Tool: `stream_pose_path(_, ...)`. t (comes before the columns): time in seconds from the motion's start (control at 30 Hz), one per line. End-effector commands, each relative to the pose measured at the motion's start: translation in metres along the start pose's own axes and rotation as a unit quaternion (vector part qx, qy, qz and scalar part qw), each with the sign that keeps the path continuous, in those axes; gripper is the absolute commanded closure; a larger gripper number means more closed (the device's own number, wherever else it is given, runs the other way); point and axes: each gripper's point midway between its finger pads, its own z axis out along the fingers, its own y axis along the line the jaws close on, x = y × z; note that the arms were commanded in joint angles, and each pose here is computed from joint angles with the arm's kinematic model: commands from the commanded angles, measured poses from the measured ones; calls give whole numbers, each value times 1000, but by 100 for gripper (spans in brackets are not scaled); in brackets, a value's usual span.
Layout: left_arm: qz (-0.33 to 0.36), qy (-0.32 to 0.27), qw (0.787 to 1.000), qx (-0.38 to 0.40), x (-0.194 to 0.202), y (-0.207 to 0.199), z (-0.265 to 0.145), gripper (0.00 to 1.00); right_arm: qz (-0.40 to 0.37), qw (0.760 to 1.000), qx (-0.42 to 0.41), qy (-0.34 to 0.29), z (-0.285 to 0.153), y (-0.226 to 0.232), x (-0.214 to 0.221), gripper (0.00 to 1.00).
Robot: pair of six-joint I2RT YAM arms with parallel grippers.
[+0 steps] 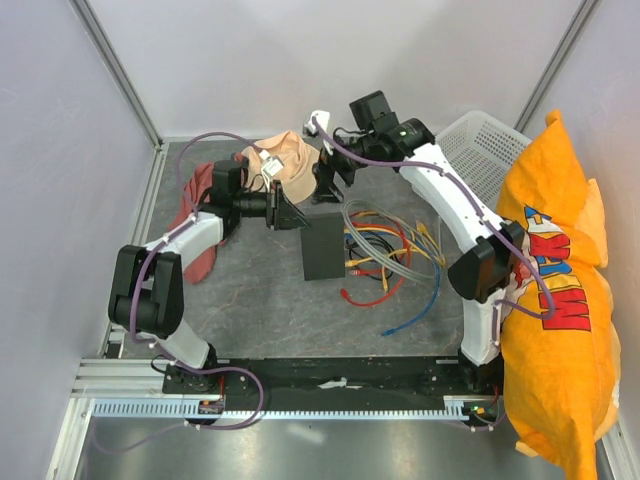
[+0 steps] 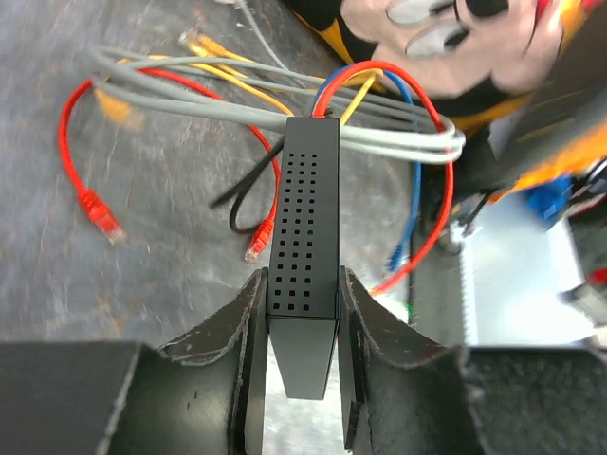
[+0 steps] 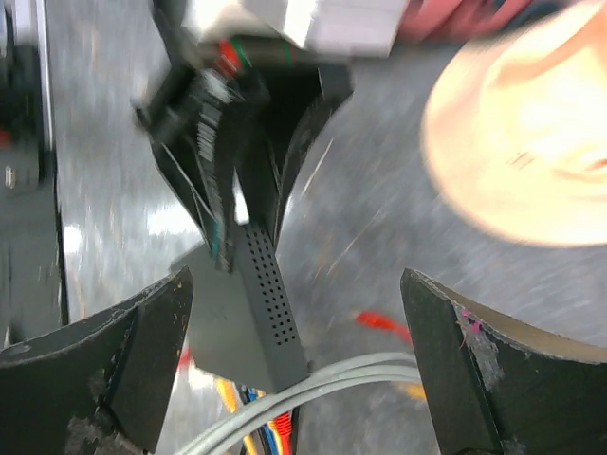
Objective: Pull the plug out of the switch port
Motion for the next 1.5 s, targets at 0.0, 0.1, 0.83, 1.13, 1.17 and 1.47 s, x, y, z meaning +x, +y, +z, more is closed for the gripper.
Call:
stream_pose_path(0.0, -176, -8, 984, 12, -20, -9, -17, 98, -33, 992, 44, -114, -40, 11, -70, 2)
stream_pose_path(0.1, -266, -3, 964, 17, -16, 0, -20, 98, -49, 993, 44, -96, -34, 15, -51, 2)
stream_pose_path(0.83, -469, 48, 871, -137, 81, 105, -34, 98, -32, 997, -5, 73, 14, 44, 95, 9)
stream_pose_path(1.13, -382, 101, 890, -227, 95, 127, -60, 82, -54, 988, 6, 145, 18, 57, 168, 11)
stream_pose_path(1.17, -372, 108, 888, -248, 97, 131, -65, 80, -37, 988, 11, 150, 20, 59, 175, 11)
stream_pose_path(1.47, -321, 85, 894, -301, 69, 135, -91, 7, 8, 991, 37, 129, 28, 50, 163, 10)
